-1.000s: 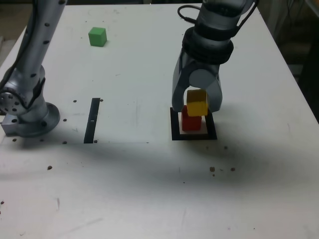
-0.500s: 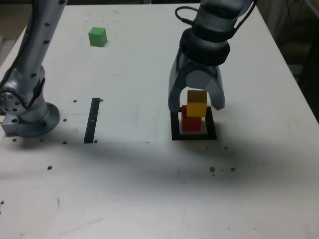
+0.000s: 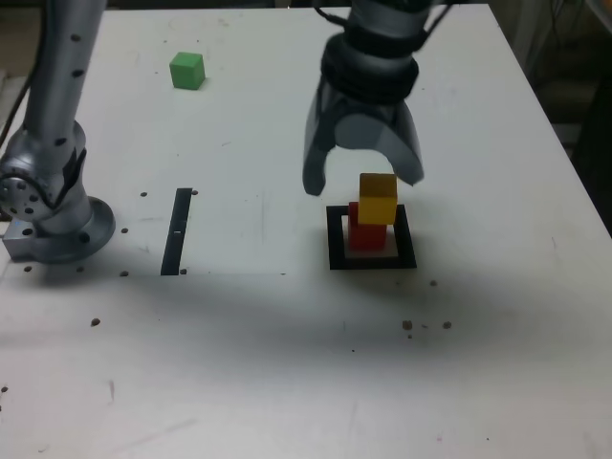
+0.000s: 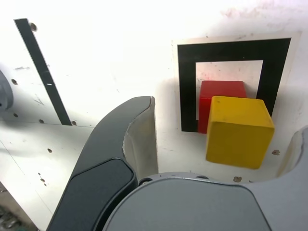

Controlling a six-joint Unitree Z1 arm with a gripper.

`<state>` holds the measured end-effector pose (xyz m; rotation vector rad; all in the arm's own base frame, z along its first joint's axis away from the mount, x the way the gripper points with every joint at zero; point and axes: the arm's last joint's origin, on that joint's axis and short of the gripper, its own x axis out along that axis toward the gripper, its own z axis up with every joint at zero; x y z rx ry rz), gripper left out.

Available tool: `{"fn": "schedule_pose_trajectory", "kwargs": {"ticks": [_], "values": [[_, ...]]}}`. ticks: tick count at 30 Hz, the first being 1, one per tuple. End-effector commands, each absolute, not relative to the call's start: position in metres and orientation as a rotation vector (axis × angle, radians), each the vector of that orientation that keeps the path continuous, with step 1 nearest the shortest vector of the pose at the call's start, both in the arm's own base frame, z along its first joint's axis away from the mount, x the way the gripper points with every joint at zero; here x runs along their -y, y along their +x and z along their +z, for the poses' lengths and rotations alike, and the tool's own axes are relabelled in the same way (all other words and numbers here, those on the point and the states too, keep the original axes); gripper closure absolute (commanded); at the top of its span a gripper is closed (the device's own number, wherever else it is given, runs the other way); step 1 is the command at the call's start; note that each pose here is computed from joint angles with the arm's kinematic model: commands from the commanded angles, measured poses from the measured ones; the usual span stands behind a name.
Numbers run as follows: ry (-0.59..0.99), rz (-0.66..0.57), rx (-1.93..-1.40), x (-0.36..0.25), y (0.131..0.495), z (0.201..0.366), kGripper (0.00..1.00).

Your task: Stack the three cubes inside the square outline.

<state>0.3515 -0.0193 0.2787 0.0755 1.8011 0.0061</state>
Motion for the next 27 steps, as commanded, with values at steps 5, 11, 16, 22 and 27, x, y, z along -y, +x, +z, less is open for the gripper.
{"fn": "schedule_pose_trajectory", "kwargs": {"ticks": [5,11,16,22,27], "values": [[0.082,0.042,-1.777,0.011,0.33,0.295,0.01],[0.082,0.089,-1.775,-0.005,0.307,0.303,0.01],[0.068,0.136,-1.782,-0.024,0.288,0.306,0.01],[0.06,0.175,-1.794,-0.045,0.266,0.309,0.01],[0.051,0.182,-1.802,-0.063,0.252,0.31,0.01]]}}
